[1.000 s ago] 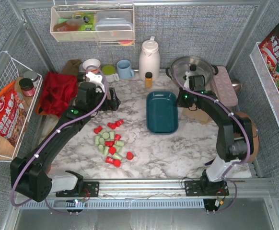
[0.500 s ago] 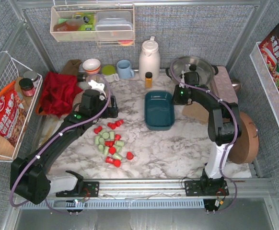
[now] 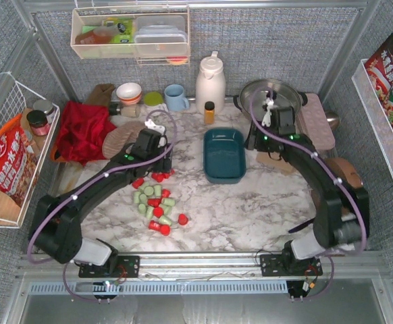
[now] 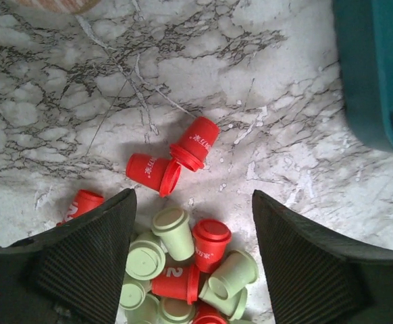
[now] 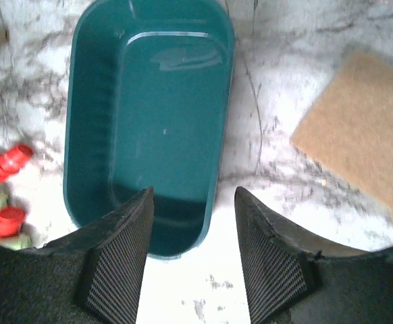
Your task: Mix the coffee capsules in the storage basket
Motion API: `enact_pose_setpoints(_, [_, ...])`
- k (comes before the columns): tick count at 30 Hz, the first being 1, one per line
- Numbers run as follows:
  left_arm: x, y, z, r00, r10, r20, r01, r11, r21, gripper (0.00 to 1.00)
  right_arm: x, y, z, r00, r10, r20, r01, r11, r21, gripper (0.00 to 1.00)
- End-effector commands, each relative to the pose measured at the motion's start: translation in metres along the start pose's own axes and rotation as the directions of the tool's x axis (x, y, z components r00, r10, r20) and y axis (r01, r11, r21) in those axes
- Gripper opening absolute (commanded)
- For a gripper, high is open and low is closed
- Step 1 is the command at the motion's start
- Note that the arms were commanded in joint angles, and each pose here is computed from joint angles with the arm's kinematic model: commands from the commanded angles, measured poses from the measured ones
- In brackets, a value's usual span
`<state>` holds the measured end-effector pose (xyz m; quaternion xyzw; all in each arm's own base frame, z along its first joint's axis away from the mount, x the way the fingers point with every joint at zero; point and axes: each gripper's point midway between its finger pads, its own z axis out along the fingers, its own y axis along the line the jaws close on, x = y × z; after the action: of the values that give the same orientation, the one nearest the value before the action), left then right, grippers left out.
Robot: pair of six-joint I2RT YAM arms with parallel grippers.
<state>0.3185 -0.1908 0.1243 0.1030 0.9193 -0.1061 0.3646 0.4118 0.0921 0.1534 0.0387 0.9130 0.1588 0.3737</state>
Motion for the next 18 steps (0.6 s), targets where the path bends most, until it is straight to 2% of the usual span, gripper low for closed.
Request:
enact_pose_setpoints(1, [0.008,0.010,0.013,0.990,0.105,-0.090,-0.111,0.992,-0.063,0.75,0.001,0.004,-0.035,0.988,-0.066,0.138,0.063,0.998,0.026,0.55])
enact_pose_setpoints(5, [0.018,0.008,0.031,0.964,0.184,-0.190,-0.194,0.980,-0.035,0.72,0.021,0.000,-0.063,0.972,-0.084,0.221,0.077,0.996,0.039,0.55])
enact_pose_setpoints(10, [0.020,-0.003,0.051,0.941,0.228,-0.251,-0.229,0.973,0.027,0.69,0.026,-0.004,-0.083,0.943,-0.070,0.325,0.060,0.997,0.041,0.55])
enact_pose_setpoints(18, [0.035,-0.007,0.069,0.900,0.250,-0.357,-0.245,0.968,0.061,0.66,0.027,0.005,-0.088,0.949,-0.053,0.311,0.057,0.998,-0.003,0.55])
